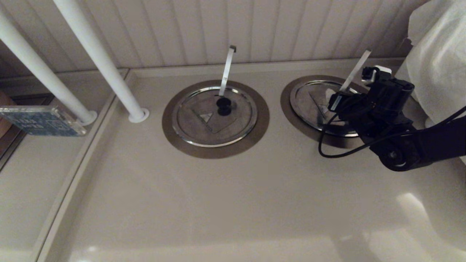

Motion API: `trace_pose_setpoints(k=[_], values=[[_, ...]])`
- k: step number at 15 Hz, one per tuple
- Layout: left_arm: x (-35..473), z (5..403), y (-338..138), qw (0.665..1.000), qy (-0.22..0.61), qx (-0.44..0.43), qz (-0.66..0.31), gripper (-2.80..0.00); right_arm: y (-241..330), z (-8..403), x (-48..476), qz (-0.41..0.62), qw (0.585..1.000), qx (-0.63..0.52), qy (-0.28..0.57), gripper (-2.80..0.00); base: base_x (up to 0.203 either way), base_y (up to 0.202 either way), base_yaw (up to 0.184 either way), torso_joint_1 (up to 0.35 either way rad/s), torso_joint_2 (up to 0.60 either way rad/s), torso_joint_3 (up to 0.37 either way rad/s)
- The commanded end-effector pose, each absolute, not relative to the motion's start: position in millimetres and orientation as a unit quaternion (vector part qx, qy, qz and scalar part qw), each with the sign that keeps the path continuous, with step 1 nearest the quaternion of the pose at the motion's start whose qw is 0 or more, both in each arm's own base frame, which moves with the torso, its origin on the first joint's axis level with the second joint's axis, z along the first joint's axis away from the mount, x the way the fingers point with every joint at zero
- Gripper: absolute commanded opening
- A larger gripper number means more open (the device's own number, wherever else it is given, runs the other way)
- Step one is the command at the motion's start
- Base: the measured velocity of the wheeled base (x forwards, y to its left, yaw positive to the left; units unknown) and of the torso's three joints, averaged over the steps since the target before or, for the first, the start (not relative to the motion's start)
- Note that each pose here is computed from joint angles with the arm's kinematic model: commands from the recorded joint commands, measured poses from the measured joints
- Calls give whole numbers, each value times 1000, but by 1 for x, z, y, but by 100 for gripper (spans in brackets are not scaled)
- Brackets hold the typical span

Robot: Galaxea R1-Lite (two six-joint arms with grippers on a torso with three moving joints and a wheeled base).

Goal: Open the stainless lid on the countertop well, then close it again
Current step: Open the lid

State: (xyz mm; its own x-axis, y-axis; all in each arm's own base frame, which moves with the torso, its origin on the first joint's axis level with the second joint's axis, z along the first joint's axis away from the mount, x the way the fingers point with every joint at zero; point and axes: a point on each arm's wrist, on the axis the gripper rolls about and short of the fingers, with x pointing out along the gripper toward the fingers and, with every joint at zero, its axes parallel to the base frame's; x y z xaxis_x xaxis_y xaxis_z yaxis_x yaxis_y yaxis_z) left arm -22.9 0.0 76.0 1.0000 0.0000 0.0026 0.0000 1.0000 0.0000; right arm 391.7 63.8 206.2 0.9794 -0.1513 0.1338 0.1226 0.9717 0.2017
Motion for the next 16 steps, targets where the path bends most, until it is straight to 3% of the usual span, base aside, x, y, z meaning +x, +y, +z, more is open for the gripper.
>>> trace_pose_setpoints(k=[1, 16], values=[[-23, 76, 0, 1000, -1, 0, 0, -280, 67, 212, 386, -65, 989, 100, -82, 0, 0, 0, 0, 0, 0, 0], [-23, 76, 0, 1000, -1, 0, 0, -280, 90, 221, 370, -36, 990, 103, -94, 0, 0, 0, 0, 0, 0, 0]])
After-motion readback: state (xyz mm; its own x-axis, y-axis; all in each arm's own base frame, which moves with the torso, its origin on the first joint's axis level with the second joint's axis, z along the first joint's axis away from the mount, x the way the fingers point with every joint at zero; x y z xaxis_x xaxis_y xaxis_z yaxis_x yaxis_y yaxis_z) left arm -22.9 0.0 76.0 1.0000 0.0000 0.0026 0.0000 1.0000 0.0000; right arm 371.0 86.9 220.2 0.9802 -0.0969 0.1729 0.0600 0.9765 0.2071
